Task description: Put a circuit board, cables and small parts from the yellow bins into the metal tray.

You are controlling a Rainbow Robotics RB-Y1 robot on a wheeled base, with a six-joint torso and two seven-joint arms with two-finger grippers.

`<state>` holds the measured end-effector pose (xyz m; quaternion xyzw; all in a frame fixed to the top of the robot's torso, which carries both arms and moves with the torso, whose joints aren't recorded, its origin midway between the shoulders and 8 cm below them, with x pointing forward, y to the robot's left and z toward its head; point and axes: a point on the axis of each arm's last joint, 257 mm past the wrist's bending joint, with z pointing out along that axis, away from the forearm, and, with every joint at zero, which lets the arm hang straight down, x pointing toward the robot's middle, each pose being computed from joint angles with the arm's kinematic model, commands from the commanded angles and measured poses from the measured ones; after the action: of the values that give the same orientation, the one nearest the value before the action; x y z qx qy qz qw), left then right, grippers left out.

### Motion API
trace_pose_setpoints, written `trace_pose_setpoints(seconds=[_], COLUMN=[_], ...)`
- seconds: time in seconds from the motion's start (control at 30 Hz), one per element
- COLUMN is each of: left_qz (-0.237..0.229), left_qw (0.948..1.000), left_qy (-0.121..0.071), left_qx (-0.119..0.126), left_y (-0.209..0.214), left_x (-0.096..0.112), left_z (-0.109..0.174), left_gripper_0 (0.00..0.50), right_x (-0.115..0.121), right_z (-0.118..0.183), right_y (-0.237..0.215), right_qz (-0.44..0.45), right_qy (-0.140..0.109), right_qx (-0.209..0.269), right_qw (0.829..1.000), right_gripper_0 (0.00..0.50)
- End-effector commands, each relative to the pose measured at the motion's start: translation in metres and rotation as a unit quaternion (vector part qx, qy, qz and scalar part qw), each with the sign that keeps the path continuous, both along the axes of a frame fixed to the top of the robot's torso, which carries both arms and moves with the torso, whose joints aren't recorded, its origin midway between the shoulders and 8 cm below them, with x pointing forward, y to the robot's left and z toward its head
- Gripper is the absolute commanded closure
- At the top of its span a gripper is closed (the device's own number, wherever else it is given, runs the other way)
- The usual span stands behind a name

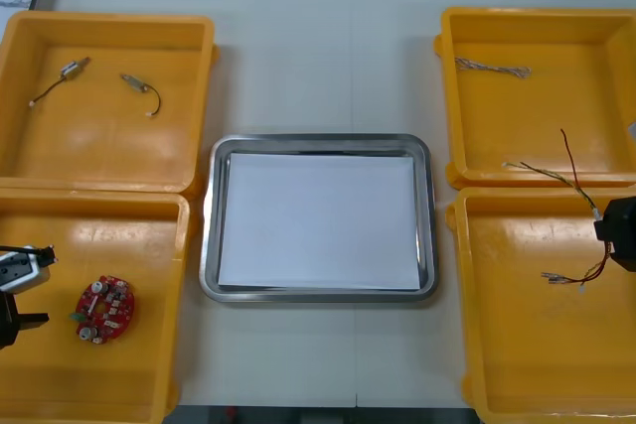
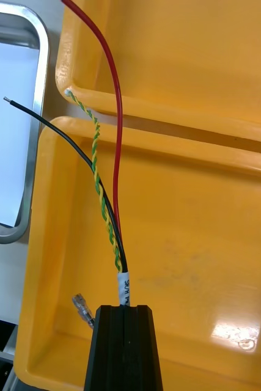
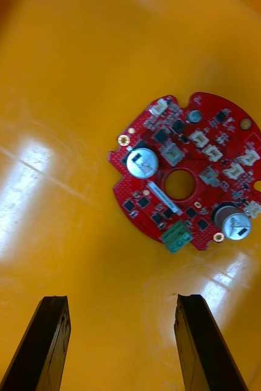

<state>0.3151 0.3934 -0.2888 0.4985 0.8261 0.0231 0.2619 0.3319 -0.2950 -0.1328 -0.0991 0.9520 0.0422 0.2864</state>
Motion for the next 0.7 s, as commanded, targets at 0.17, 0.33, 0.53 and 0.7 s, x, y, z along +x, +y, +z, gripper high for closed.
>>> trace_pose_setpoints(seconds=[0.17, 0.33, 0.53, 0.7], left_qz=[-0.007, -0.016, -0.028, -0.051], left_qw=[0.9994, 0.9989, 0.9981, 0.9974], left_qy=[0.030, 0.033, 0.037, 0.023], left_qx=[0.018, 0.031, 0.040, 0.044], left_y=[0.002, 0.004, 0.001, -0.016], left_x=[-0.018, -0.016, -0.016, -0.009], left_z=[-0.017, -0.017, -0.019, -0.022], left_gripper_0=[0.000, 0.000, 0.000, 0.000], right_x=[0.007, 0.007, 0.007, 0.005], right_z=[0.015, 0.015, 0.015, 0.014], right_y=[0.008, 0.007, 0.005, 0.005], right_qz=[-0.014, -0.017, -0.016, -0.013], right_qy=[-0.023, -0.022, -0.020, -0.017], right_qx=[0.011, 0.011, 0.007, 0.005], right_qw=[1.000, 1.000, 1.000, 1.000], right_gripper_0=[0.500, 0.500, 0.500, 0.500])
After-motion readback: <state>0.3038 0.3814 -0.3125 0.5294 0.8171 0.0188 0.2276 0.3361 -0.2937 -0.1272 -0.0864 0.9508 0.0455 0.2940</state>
